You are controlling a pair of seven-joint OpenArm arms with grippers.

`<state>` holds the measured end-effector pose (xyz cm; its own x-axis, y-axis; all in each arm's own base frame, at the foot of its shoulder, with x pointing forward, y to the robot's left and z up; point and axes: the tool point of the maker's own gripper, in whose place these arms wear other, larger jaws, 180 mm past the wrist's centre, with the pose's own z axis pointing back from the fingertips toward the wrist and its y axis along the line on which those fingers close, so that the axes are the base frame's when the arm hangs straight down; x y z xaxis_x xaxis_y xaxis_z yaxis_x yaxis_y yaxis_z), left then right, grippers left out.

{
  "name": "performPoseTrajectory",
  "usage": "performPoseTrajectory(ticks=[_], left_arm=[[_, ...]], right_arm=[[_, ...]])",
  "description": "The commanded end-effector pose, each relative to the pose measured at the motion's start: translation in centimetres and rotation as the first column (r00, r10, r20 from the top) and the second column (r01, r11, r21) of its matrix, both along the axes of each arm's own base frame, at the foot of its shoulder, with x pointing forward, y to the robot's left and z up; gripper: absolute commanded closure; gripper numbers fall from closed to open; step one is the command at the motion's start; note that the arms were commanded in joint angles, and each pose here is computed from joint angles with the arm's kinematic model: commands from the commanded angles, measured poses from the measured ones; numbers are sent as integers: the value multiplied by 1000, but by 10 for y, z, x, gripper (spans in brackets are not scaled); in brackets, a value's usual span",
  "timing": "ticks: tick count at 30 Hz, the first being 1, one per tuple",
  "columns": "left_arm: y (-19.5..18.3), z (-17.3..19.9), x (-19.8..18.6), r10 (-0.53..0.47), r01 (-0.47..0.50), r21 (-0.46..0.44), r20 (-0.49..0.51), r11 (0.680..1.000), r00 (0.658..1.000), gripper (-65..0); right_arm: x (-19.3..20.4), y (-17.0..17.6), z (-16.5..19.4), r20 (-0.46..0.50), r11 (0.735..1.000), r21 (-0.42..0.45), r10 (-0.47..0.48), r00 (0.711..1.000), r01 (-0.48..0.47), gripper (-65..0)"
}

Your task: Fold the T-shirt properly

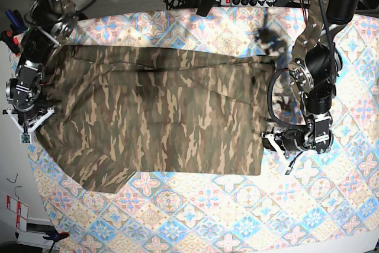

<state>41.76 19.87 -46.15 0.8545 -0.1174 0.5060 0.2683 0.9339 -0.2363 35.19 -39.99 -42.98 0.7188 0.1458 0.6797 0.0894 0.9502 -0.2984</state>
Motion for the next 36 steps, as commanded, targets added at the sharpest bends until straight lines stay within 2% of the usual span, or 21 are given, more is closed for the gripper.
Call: performPoseTrajectory(ticks=[1, 10, 12, 15, 21, 23, 26, 31, 36], left_arm=[[9, 21, 20, 15, -15, 0, 62, 1000, 998, -84], [11, 23, 21, 29, -29, -9, 67, 1000, 997, -93], [11, 30, 29, 43, -41, -22, 90, 999, 995, -116], [8, 51, 49, 49, -44, -36, 146, 998, 988, -190], [6, 77, 76, 102, -74, -99, 323, 992, 941, -423], [5, 78, 77, 108, -75, -108, 348, 991, 931, -468], [4, 72, 72, 117, -80, -118, 350, 990, 929, -473], [-27, 51, 59, 115, -61, -168, 336, 984, 935, -473], [-82, 12, 27, 96, -20, -279, 262, 960, 960, -456]], right_arm=[[6, -9, 17, 33, 999, -36, 1, 999, 1, -15], [-6, 2, 8, 12, 999, -42, 11, 1000, -10, -15], [-7, 5, 3, -4, 999, -34, 17, 1000, -17, -15], [-8, 7, -3, -17, 1000, -24, 19, 1000, -20, -15], [-10, 7, -5, -24, 1000, -23, 20, 1000, -20, -15], [-10, 8, -4, -21, 999, -24, 22, 1000, -22, -15], [-10, 8, -4, -21, 999, -24, 22, 1000, -22, -15], [-10, 8, -4, -22, 999, -25, 22, 1000, -23, -15], [-11, 7, -5, -24, 999, -26, 22, 999, -23, -15]])
